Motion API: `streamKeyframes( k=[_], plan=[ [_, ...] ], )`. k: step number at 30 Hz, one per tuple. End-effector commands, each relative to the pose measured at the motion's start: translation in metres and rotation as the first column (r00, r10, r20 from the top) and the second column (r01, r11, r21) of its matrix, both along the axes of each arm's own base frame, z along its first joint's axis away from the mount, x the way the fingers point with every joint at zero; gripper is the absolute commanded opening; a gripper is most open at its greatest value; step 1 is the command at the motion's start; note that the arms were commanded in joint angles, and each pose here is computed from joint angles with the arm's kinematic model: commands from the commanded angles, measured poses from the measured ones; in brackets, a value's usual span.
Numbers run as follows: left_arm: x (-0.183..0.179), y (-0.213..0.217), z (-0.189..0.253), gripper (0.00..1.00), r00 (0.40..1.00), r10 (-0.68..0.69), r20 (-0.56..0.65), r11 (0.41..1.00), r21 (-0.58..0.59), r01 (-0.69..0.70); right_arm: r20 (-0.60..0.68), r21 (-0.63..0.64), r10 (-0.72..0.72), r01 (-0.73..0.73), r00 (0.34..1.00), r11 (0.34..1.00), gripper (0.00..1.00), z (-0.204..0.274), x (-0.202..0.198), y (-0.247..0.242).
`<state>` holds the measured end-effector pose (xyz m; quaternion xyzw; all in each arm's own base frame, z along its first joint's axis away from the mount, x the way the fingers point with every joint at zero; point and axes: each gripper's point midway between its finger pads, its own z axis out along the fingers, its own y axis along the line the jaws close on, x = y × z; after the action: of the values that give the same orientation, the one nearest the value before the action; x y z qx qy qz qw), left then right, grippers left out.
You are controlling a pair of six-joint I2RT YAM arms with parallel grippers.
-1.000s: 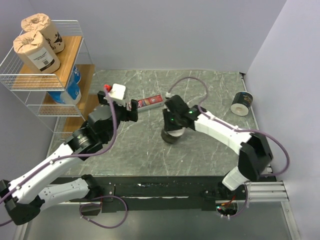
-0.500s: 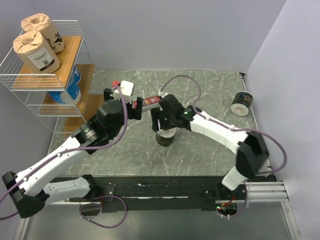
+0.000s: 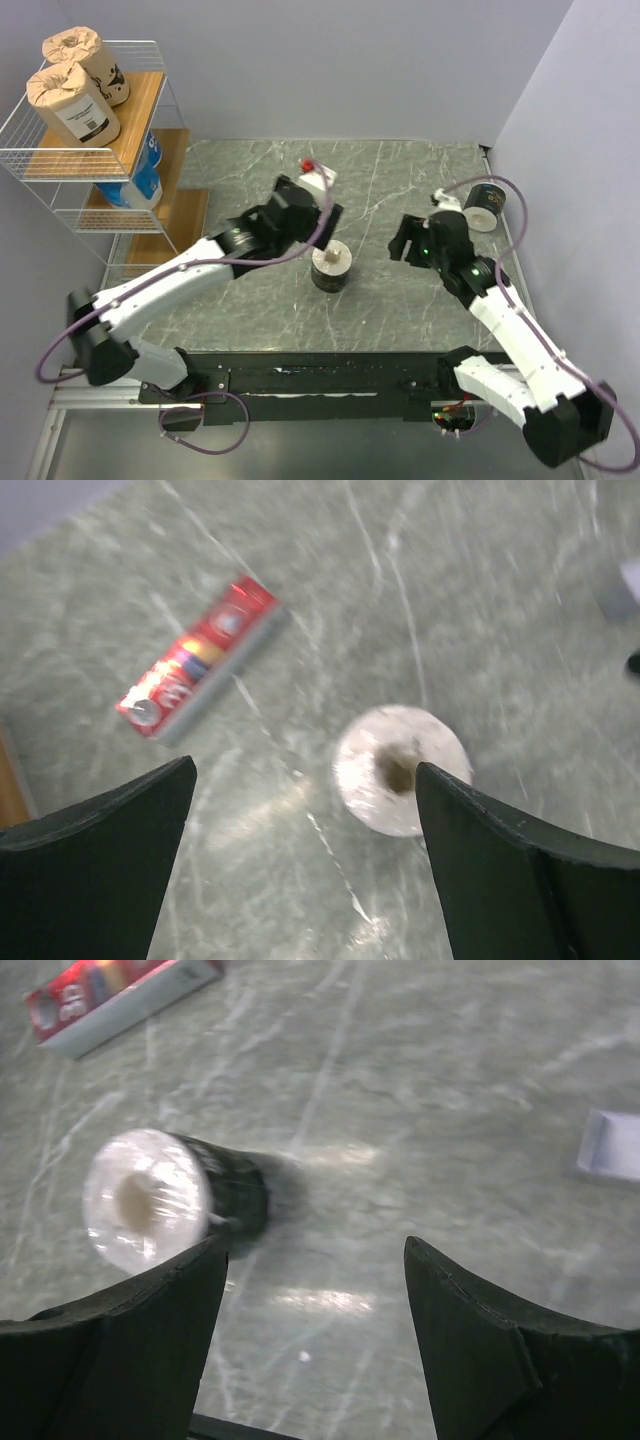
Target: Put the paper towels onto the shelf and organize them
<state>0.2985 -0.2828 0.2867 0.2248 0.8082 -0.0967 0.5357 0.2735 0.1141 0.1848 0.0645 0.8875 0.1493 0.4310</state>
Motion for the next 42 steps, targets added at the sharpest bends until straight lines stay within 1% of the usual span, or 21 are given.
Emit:
streamKeyframes(
  k=[1,2,4,5,8,13,15,19,22,25,29,34,42],
  plan=[
    [-0.011,-0.038,-0.019,0.98,0.993,-0.084,-0.078,0.996,0.008,0.084,0.09,0.001,-0.055,0.055,0.994,0.998,0.79,0.013,-0.013,-0.03],
    [-0.011,-0.046,-0.032,0.99,0.991,-0.092,-0.1,0.995,0.03,0.096,0.093,0.002,-0.059,0.059,0.994,0.998,0.79,0.012,-0.016,-0.032],
    [-0.009,-0.053,-0.039,0.99,0.988,-0.096,-0.118,0.994,0.04,0.101,0.116,0.005,-0.072,0.072,0.991,0.997,0.79,0.013,-0.022,-0.039],
    [-0.009,-0.058,-0.049,0.97,0.985,-0.097,-0.14,0.993,0.055,0.105,0.119,-0.001,-0.078,0.079,0.99,0.997,0.79,0.013,-0.023,-0.042],
    [-0.011,-0.066,-0.061,0.95,0.978,-0.112,-0.174,0.991,0.054,0.123,0.141,-0.016,-0.074,0.077,0.987,0.997,0.79,0.012,-0.025,-0.047],
    [-0.023,-0.083,-0.075,0.93,0.956,-0.174,-0.238,0.984,-0.005,0.178,0.132,-0.03,-0.105,0.11,0.986,0.994,0.8,0.006,-0.025,-0.055],
    [-0.028,-0.09,-0.084,0.93,0.944,-0.195,-0.264,0.981,-0.037,0.193,0.135,-0.017,-0.152,0.155,0.979,0.988,0.8,0.006,-0.023,-0.061],
    [-0.034,-0.103,-0.099,0.91,0.926,-0.233,-0.296,0.972,-0.074,0.221,0.132,-0.003,-0.185,0.187,0.974,0.982,0.8,0.005,-0.022,-0.067],
    [-0.032,-0.108,-0.115,0.9,0.922,-0.224,-0.316,0.974,-0.05,0.22,0.142,-0.001,-0.201,0.203,0.969,0.979,0.79,0.007,-0.023,-0.071],
    [-0.029,-0.109,-0.122,0.88,0.923,-0.207,-0.325,0.977,-0.028,0.209,0.161,0.0,-0.216,0.219,0.963,0.976,0.8,0.011,-0.025,-0.075],
    [-0.03,-0.11,-0.129,0.87,0.918,-0.204,-0.34,0.978,-0.019,0.21,0.175,0.002,-0.23,0.233,0.957,0.972,0.79,0.012,-0.026,-0.079],
    [-0.032,-0.108,-0.139,0.86,0.913,-0.187,-0.361,0.98,-0.011,0.196,0.17,0.003,-0.227,0.23,0.959,0.973,0.8,0.011,-0.025,-0.079],
    [-0.029,-0.099,-0.158,0.82,0.916,-0.134,-0.378,0.985,0.048,0.164,0.175,0.009,-0.216,0.218,0.961,0.976,0.8,0.012,-0.025,-0.077]
  ],
)
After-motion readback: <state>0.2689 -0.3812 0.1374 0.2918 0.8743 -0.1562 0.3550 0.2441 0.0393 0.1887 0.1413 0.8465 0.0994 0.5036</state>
